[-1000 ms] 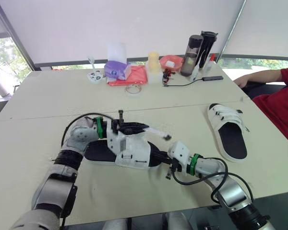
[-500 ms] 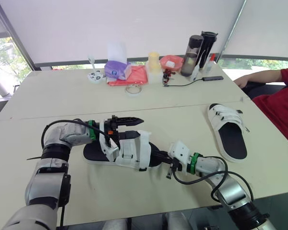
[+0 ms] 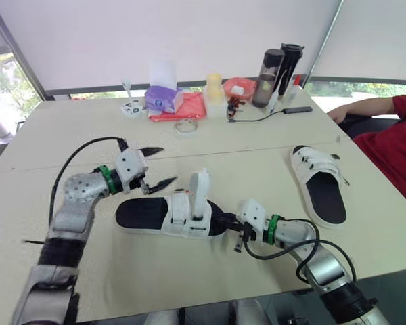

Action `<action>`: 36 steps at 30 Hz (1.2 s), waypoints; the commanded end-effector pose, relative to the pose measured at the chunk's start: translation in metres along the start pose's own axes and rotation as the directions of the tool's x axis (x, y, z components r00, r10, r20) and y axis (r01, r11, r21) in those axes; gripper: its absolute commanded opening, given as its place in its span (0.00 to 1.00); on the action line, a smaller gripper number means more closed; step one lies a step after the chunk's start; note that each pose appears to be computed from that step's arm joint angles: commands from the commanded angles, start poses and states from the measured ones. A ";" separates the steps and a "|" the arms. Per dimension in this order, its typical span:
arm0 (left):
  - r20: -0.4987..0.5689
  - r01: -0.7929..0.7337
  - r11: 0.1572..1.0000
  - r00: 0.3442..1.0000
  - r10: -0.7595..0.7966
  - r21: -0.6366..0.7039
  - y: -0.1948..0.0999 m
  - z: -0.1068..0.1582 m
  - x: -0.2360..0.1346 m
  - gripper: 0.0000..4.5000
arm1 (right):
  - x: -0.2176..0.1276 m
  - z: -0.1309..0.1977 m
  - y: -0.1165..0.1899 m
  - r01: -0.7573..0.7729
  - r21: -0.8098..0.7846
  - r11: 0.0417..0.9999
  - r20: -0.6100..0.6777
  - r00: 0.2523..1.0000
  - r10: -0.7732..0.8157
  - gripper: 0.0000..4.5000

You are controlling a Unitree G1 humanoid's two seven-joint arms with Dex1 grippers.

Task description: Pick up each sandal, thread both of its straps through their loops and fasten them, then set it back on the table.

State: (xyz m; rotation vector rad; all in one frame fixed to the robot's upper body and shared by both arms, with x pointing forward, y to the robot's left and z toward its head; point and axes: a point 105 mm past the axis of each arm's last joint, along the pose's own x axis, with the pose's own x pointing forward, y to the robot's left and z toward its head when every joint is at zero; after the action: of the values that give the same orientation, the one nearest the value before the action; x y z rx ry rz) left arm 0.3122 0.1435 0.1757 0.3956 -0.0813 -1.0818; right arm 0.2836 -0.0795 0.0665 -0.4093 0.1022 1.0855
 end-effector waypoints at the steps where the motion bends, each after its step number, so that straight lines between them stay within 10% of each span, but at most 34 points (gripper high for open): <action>1: 0.010 0.103 0.972 0.995 -0.104 -0.213 -0.023 0.013 -0.008 0.98 | -0.004 -0.039 0.006 -0.005 0.081 0.997 -0.131 0.991 0.016 0.00; 7: 0.001 0.182 0.874 0.979 -0.203 -0.450 -0.044 0.018 -0.026 0.98 | -0.005 -0.040 0.003 -0.012 0.072 0.997 -0.136 0.990 0.022 0.00; 30: 0.041 0.332 0.800 0.932 -0.361 -0.500 -0.083 0.000 0.041 0.98 | -0.003 -0.039 0.000 0.032 0.081 0.996 -0.130 0.991 -0.022 0.00; 36: 0.024 0.356 0.796 0.918 -0.395 -0.489 -0.087 -0.009 0.051 0.48 | -0.002 -0.039 -0.001 0.044 0.083 0.996 -0.127 0.991 -0.034 0.00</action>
State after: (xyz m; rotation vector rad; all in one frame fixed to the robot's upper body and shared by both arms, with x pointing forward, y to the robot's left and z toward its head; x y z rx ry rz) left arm 0.2661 0.0702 0.1272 -0.0301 0.3784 -1.4053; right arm 0.2878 -0.0789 0.0666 -0.3992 0.0843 1.0778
